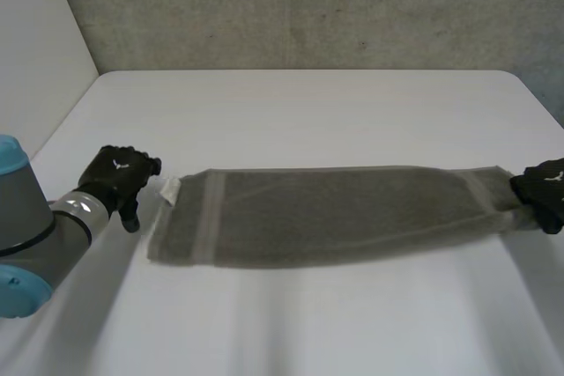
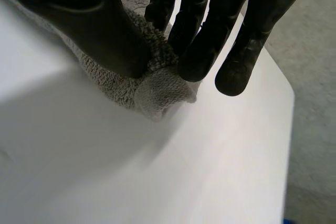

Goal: Fold the towel.

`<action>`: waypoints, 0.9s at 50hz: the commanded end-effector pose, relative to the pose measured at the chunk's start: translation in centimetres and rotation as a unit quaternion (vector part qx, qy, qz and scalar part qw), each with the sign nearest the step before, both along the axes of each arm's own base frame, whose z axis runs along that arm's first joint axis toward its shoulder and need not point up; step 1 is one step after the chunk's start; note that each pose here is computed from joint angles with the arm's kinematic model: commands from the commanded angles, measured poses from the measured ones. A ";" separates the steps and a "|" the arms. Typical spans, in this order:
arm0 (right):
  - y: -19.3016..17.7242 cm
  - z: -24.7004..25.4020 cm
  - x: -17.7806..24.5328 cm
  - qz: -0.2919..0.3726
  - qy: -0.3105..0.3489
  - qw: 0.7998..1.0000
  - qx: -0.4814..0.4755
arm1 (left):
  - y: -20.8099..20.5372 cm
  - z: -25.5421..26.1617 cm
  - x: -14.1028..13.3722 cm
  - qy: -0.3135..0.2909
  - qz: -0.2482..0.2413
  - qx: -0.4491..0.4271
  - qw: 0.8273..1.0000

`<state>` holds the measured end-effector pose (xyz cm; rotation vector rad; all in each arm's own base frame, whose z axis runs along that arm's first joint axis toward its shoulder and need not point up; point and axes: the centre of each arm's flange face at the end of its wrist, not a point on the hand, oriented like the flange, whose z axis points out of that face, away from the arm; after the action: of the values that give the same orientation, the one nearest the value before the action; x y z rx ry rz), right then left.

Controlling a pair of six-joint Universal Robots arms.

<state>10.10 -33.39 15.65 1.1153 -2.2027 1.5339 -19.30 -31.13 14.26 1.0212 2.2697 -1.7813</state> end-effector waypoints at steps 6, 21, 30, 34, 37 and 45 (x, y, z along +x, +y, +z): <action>-2.8 6.7 -3.4 -0.051 0.035 0.996 -0.061 | 1.0 8.2 0.0 0.115 0.019 -0.060 0.991; 8.3 11.6 21.4 0.273 -0.029 0.944 -0.184 | 1.0 9.7 -1.7 0.127 -0.002 -0.083 0.988; 16.2 3.9 30.0 0.422 -0.044 0.895 -0.138 | 1.3 8.6 -2.6 0.126 -0.013 -0.067 0.990; 17.4 0.1 31.1 0.450 -0.023 0.887 -0.102 | 1.4 7.9 -3.0 0.123 -0.018 -0.055 0.991; 17.4 -0.1 31.0 0.450 -0.029 0.888 -0.093 | 1.5 7.6 -3.2 0.123 -0.021 -0.051 0.991; 14.4 4.2 28.5 0.374 -0.114 0.917 -0.078 | 2.4 7.4 -4.8 0.126 -0.046 -0.045 0.990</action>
<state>41.17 -15.79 15.47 2.2099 -1.5743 2.0478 -22.75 -29.48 21.61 0.8940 2.2821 -2.1188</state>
